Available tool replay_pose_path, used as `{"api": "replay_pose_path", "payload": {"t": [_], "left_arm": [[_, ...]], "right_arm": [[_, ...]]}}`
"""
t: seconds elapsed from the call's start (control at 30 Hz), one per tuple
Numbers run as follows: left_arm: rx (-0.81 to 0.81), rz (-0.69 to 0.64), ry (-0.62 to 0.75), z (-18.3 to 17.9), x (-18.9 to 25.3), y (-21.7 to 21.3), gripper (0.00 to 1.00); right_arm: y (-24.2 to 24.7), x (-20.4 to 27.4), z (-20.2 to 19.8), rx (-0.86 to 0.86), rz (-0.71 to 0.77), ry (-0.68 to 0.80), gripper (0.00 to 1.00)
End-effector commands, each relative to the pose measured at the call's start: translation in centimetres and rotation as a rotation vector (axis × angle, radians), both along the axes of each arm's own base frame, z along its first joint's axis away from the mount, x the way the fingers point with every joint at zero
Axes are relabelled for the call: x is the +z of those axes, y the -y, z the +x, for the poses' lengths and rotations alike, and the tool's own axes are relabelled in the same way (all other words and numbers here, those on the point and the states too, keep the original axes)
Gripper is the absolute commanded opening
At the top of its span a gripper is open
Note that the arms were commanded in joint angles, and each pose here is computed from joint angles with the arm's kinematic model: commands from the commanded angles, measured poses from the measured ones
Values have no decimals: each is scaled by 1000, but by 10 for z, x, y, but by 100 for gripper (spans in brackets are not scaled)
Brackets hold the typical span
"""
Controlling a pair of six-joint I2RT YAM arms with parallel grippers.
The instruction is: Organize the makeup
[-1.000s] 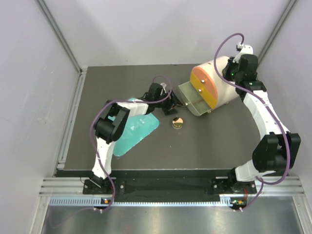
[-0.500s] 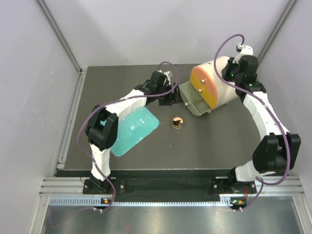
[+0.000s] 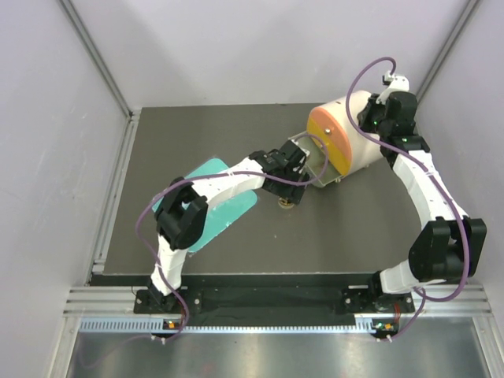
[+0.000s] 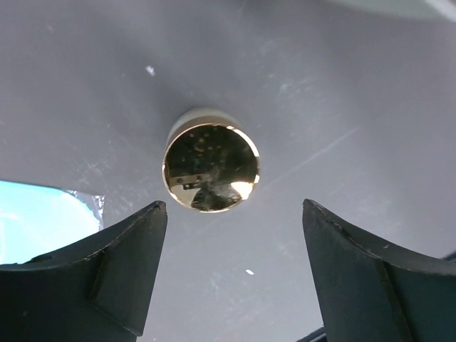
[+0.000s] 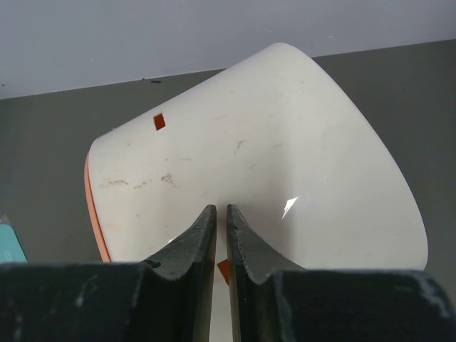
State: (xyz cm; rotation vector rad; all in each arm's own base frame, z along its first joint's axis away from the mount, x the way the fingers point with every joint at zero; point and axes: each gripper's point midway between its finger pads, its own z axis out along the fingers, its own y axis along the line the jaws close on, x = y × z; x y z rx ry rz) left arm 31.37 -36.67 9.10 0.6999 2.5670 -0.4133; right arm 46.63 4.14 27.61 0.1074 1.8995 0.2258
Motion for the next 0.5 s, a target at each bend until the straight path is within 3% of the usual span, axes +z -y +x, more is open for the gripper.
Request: {"api": "replay_pose_path", "payload": {"t": [0.0,0.3,0.47], "left_arm": [[27,73,56,15,0,-12,83],[6,109,35,22,-23,-3,84],[-12,86,13,23,-27,7,77]], "right_arm": [[-1,-43,-20,15,5,-158,12],[-1,-44,-21,19,2,-165,13],[-1,-42,-21,18,-4,-163,13]]}}
